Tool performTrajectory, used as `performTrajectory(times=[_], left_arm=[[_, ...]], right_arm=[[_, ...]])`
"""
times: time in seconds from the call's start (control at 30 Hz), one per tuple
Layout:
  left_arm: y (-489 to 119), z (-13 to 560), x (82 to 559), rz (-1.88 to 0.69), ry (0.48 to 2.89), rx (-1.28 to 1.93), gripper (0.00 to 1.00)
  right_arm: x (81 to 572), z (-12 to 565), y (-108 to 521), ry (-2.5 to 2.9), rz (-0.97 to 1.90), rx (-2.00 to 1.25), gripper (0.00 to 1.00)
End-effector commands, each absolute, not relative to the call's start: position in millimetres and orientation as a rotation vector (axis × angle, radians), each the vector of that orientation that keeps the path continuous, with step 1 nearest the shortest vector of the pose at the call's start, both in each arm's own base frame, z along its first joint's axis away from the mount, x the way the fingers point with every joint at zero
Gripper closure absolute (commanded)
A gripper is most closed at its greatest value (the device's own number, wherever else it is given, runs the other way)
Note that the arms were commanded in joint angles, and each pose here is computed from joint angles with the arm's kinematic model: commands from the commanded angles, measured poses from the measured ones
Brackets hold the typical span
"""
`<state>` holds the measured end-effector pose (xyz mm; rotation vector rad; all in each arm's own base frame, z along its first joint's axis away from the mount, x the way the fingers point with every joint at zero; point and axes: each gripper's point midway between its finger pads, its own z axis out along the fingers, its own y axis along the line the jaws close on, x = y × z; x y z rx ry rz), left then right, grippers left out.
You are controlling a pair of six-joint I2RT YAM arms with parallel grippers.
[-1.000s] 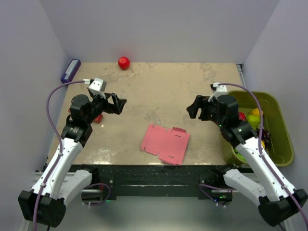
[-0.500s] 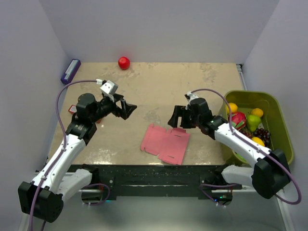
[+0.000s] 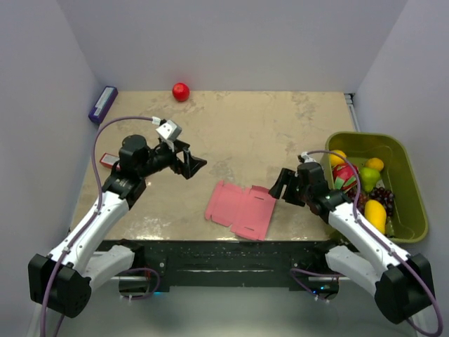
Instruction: Fold the paper box
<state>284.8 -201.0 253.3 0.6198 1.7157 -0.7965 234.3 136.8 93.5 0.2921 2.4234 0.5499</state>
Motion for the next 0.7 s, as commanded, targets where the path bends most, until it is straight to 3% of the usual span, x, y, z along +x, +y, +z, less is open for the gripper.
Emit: performTrajectory(times=[0.0,0.67], left_arm=[[-207.7,272.6,279.4,-0.81,1.627,0.662,0.02],[-209.4,269.6,278.7,-0.802,1.637,0.662,0.02]], right_arm=[[216.5,80.5,125.5,2.427,0.535,0.433,0.3],[207.5,32.7,168.1,2.475,0.742,0.46,0.38]])
